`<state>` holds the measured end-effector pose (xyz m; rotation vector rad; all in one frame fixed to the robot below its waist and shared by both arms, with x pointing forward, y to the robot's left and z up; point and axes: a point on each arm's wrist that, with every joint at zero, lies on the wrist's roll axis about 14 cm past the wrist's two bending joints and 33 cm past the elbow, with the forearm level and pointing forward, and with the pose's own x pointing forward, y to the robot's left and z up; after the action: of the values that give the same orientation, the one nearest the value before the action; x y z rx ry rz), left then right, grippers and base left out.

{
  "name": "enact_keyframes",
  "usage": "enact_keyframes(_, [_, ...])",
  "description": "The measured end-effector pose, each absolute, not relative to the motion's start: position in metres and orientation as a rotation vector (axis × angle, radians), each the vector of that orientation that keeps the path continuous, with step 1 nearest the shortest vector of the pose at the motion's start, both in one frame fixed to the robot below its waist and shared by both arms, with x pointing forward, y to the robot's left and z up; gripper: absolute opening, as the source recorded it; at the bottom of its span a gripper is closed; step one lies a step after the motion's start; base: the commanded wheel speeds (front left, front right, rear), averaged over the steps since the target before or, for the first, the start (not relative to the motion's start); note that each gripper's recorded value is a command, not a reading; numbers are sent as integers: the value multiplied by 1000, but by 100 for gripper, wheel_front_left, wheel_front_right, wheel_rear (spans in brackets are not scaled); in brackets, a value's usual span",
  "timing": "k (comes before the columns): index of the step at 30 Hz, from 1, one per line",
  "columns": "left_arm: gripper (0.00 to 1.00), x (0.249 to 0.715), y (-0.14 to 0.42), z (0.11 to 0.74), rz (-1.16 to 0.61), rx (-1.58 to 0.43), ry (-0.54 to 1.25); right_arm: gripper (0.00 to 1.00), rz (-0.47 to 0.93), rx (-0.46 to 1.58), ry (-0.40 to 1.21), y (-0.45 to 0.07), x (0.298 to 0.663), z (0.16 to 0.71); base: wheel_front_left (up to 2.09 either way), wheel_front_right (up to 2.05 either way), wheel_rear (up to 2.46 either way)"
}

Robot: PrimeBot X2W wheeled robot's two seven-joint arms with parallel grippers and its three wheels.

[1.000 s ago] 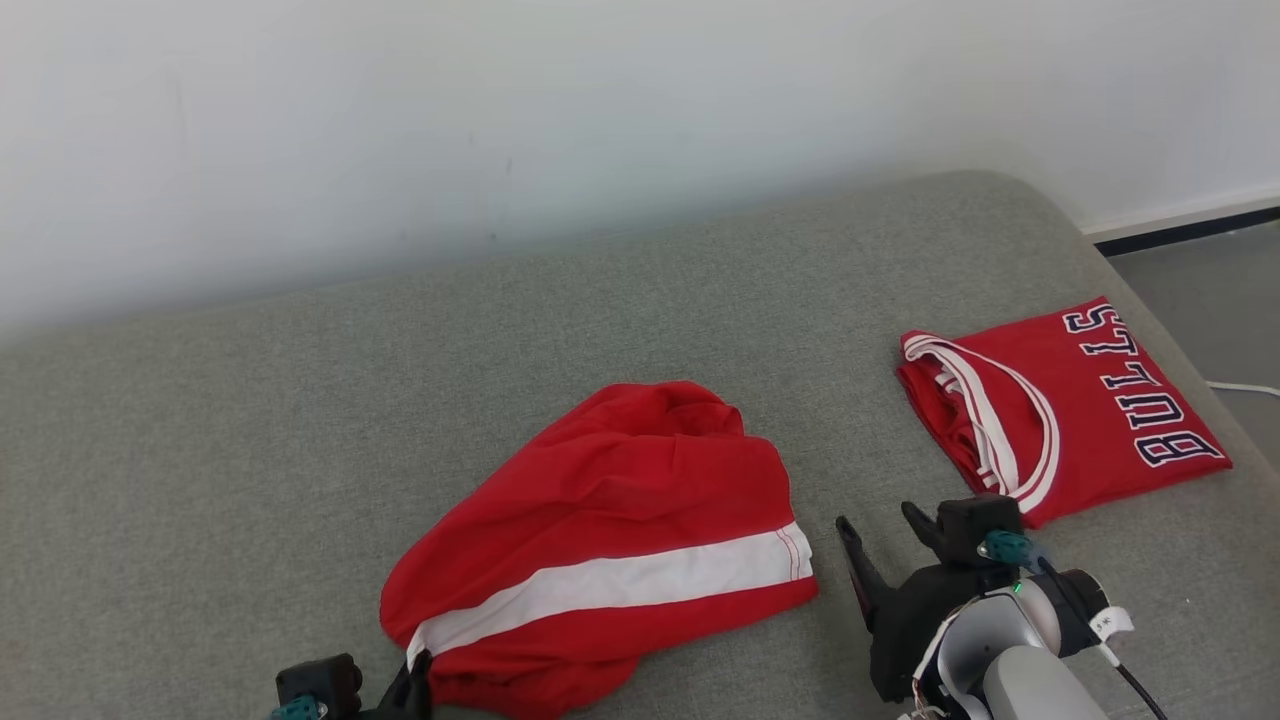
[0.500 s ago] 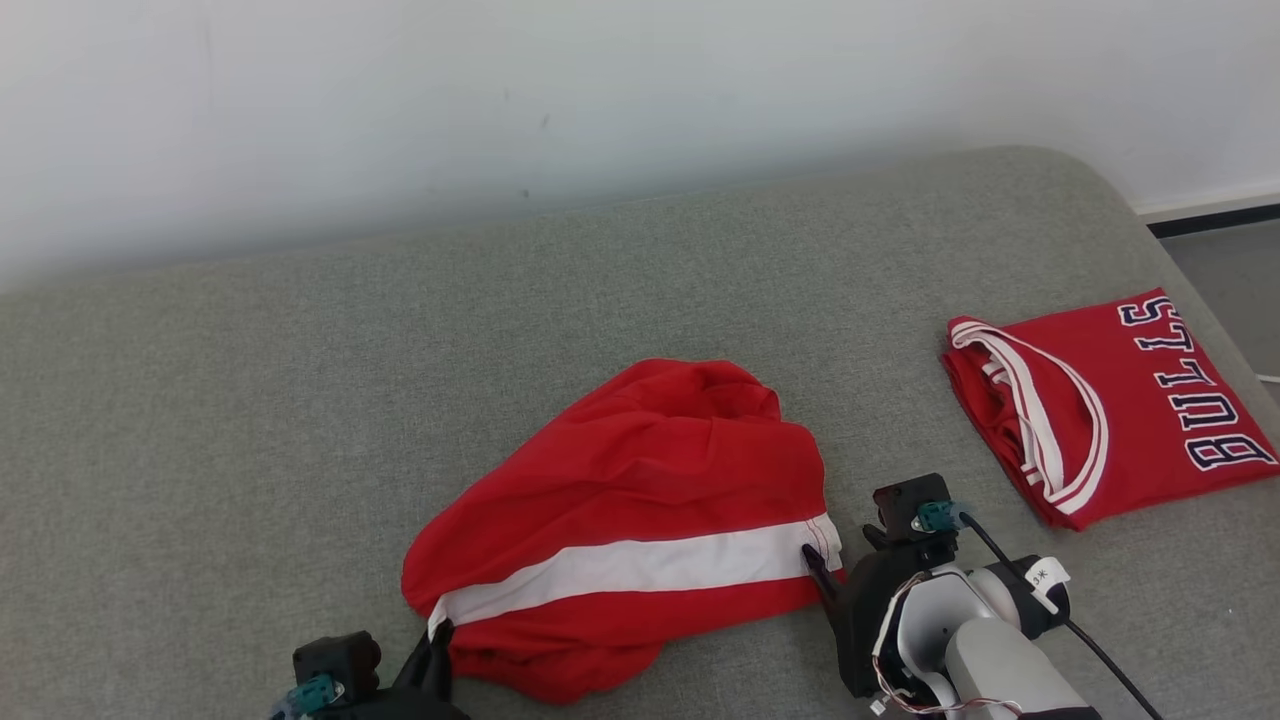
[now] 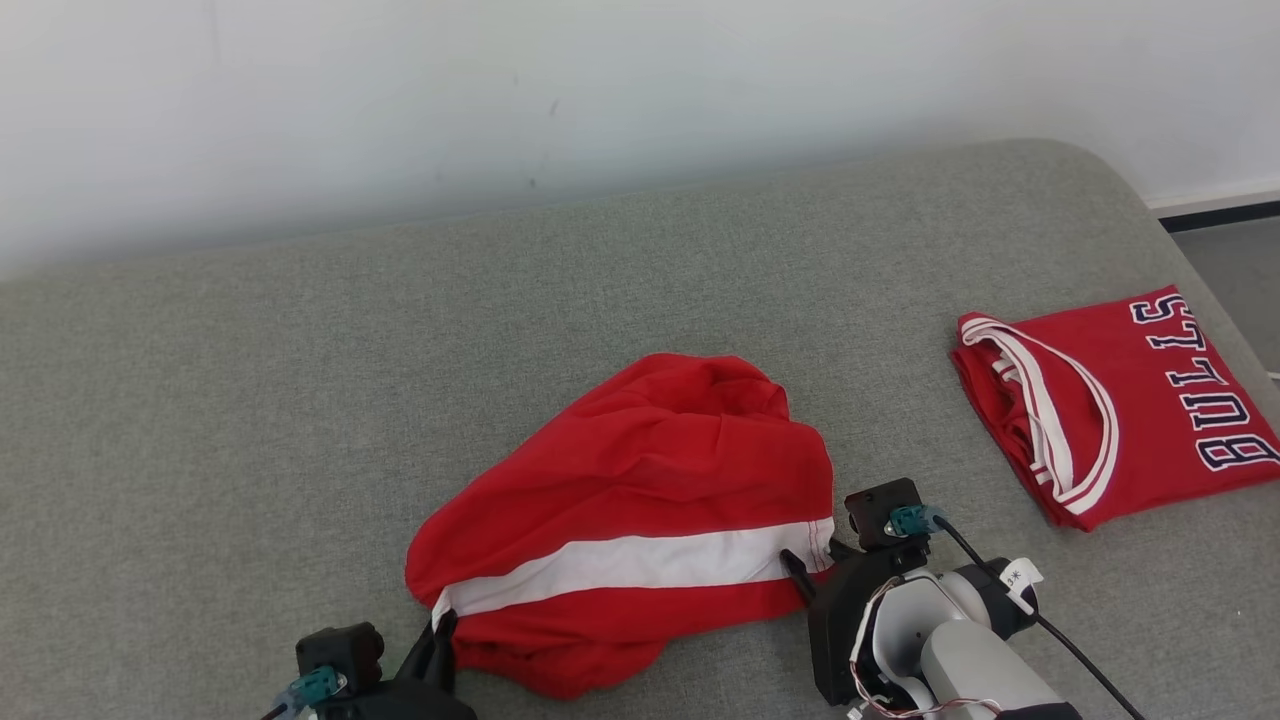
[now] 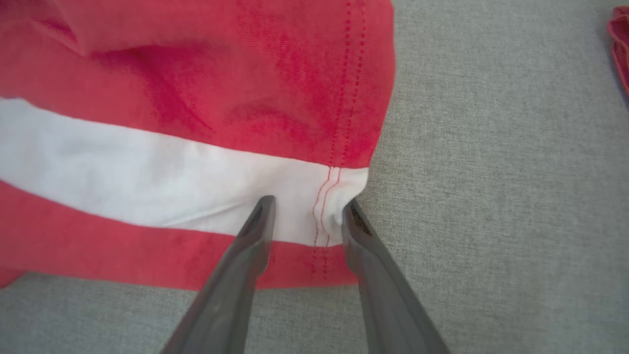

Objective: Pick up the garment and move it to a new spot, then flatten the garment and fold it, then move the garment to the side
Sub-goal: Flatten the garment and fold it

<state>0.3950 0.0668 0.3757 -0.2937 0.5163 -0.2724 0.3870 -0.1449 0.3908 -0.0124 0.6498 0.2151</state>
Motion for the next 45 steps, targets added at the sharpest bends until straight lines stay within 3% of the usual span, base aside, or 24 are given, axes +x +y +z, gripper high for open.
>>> enact_keyframes(1, [0, 395, 67, 376, -272, -294, 515, 50, 219, -11, 646, -144, 387, 391, 0, 0, 0])
enact_keyframes(2, [0, 395, 67, 376, -271, -295, 515, 49, 221, -9, 643, -143, 387, 392, 0, 0, 0])
enact_keyframes(8, [0, 395, 68, 378, -266, -293, 511, 0, 223, -3, 636, -142, 386, 394, 0, 0, 0])
enact_keyframes(18, [0, 405, 73, 402, -268, -299, 410, 0, 238, 28, 477, -135, 404, 429, 0, 0, 0])
enact_keyframes(27, [0, 441, 63, 470, -360, -315, 251, 0, 248, 47, 243, -140, 433, 504, 0, 0, 0])
enact_keyframes(32, [0, 482, 59, 522, -441, -268, 190, 0, 269, -10, 105, -142, 466, 567, 0, 0, 0])
enact_keyframes(45, [0, 575, 48, 613, -496, -351, 95, 0, 287, -198, -45, -156, 549, 662, 0, 0, 0])
